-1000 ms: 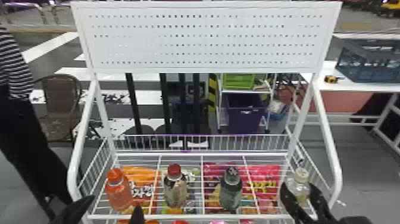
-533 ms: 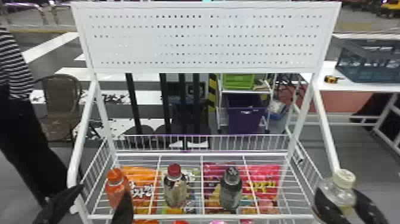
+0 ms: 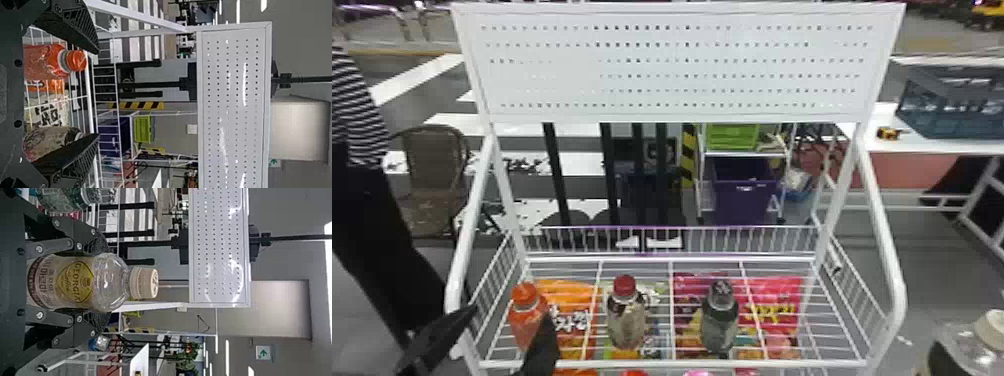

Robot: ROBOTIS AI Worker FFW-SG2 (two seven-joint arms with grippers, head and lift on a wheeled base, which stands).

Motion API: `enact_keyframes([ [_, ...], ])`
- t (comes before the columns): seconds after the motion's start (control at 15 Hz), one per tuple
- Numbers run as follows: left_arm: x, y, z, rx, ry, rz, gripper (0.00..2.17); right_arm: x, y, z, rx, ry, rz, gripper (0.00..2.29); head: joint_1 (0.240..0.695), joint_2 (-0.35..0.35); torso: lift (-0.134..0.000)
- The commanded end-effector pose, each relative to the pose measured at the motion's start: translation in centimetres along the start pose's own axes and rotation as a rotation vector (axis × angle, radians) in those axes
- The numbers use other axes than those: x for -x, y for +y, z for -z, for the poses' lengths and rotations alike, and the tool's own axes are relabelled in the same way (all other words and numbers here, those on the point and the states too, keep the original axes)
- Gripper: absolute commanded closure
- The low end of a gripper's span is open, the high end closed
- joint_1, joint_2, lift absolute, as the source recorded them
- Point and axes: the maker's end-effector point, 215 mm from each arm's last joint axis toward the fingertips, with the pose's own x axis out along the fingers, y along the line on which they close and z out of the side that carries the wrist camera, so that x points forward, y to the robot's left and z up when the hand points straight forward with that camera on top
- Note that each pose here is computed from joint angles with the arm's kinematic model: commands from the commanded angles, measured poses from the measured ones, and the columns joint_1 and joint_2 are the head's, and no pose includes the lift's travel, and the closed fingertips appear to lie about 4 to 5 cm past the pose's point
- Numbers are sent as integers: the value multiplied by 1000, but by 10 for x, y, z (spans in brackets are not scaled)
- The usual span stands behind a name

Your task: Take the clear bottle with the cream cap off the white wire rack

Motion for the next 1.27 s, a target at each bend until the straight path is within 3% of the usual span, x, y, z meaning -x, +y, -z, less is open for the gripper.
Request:
enact_keyframes([
  [0.0,-1,1,-2,-1,-4,-7,137,4,0,-3,6,-6,1,1534,499,0,0],
  [1.2,0,1,1,-5,24,-6,137,1,3,-7,3,-20,-12,1534,499,0,0],
])
